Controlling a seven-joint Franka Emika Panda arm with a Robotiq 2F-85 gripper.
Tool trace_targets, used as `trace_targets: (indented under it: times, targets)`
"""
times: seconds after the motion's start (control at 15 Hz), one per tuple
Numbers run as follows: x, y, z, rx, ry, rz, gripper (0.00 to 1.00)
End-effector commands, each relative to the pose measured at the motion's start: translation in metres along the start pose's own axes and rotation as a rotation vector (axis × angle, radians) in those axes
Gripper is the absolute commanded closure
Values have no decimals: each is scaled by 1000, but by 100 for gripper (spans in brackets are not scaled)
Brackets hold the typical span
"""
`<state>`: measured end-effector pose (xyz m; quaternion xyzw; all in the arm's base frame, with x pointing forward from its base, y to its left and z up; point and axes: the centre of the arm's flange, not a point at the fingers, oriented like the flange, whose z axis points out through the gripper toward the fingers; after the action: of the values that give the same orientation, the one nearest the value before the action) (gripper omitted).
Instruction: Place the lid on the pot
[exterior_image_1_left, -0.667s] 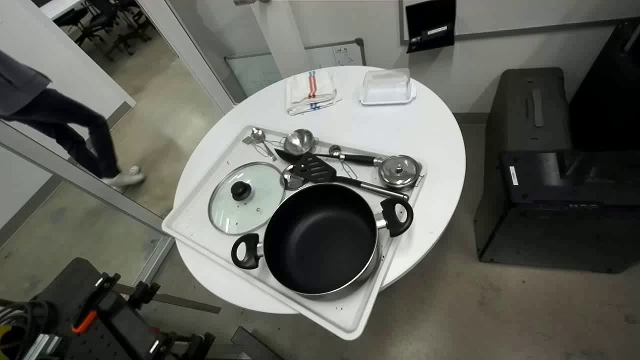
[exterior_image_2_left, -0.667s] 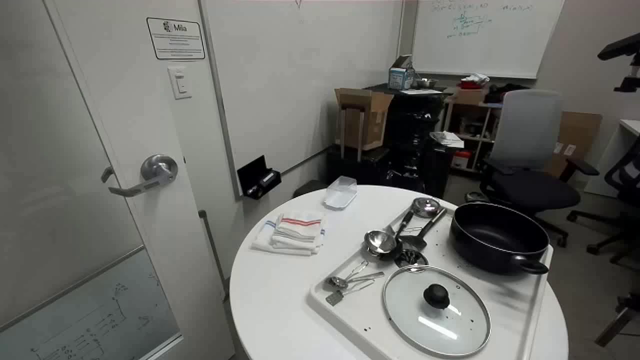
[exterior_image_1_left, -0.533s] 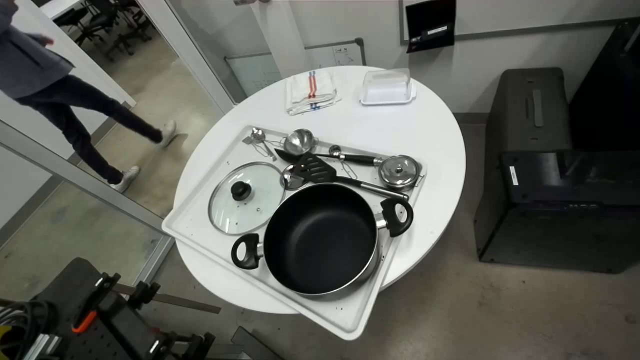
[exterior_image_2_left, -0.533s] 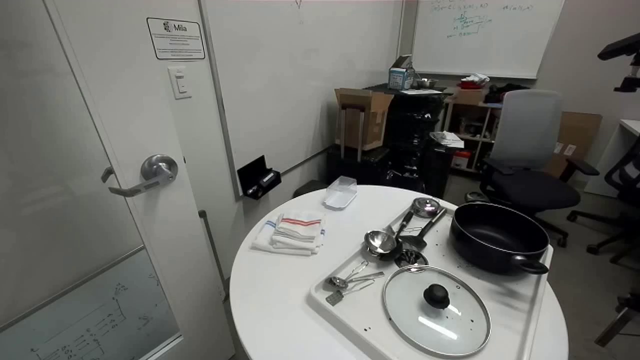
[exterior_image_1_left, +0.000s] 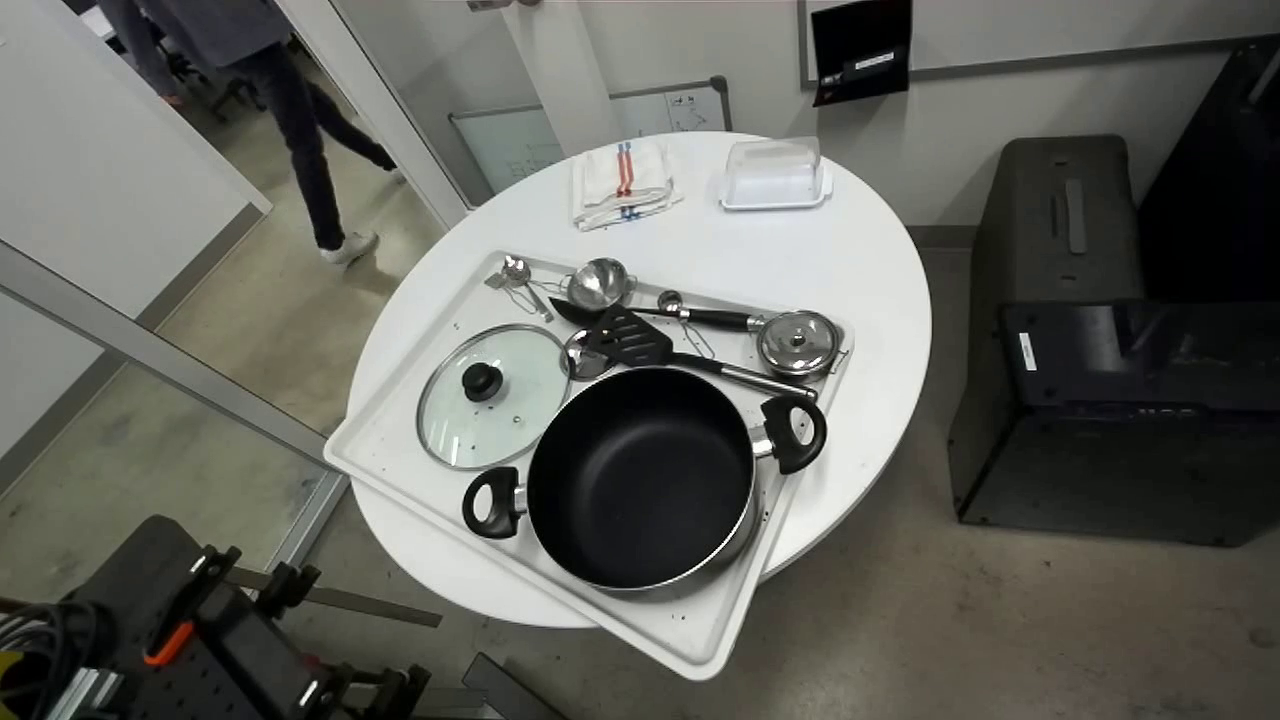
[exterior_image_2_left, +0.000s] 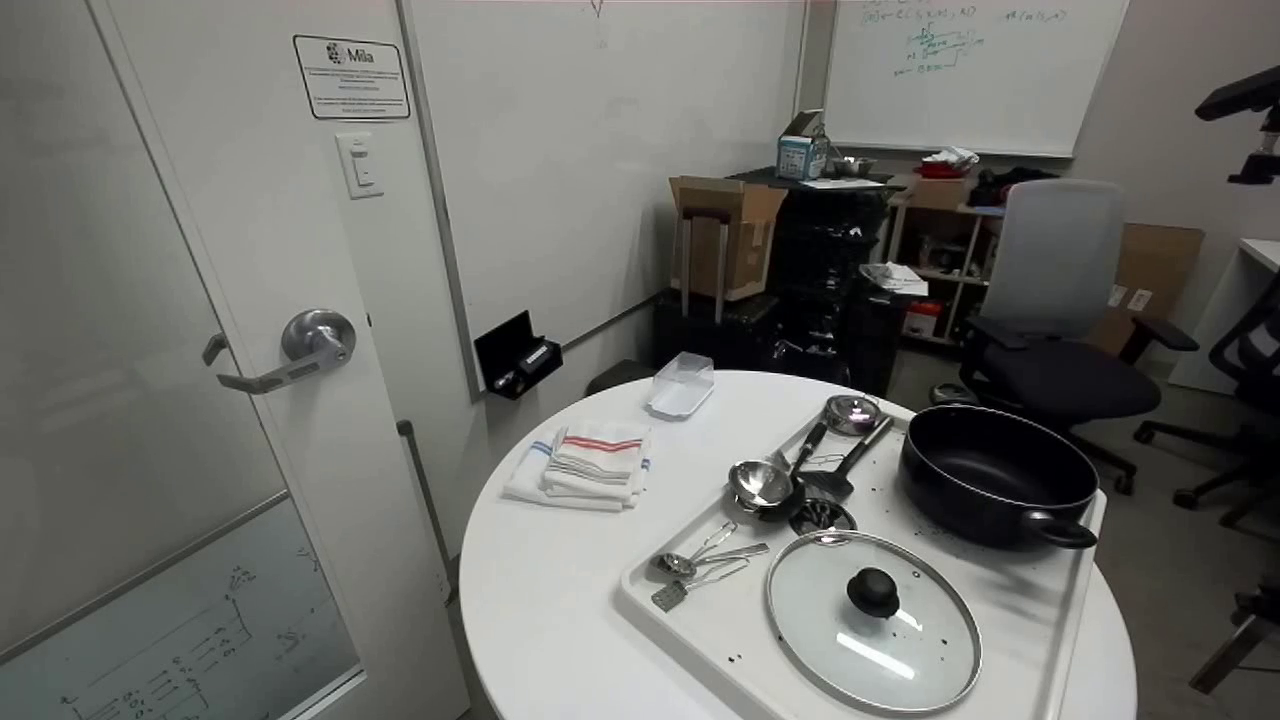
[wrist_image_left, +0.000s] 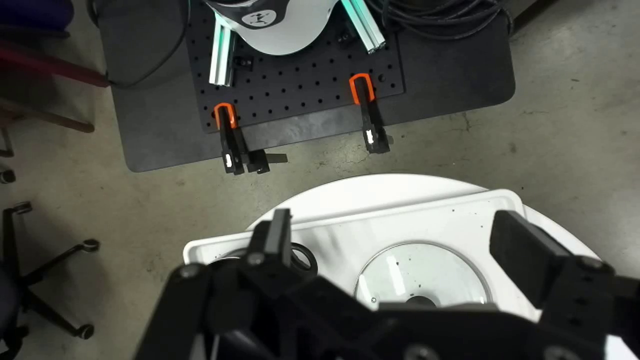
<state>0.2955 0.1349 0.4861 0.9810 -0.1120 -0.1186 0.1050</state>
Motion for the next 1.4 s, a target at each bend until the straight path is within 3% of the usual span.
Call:
trace_targets:
  times: [0.0,0.6,1.07,1.33]
  targets:
    - [5,-3,2,-2,-5,12,0]
    - [71,-23,37,55,66,108,0]
    - [139,-41,86,37,170,118,0]
    - [183,-49,114,4,159,74,0]
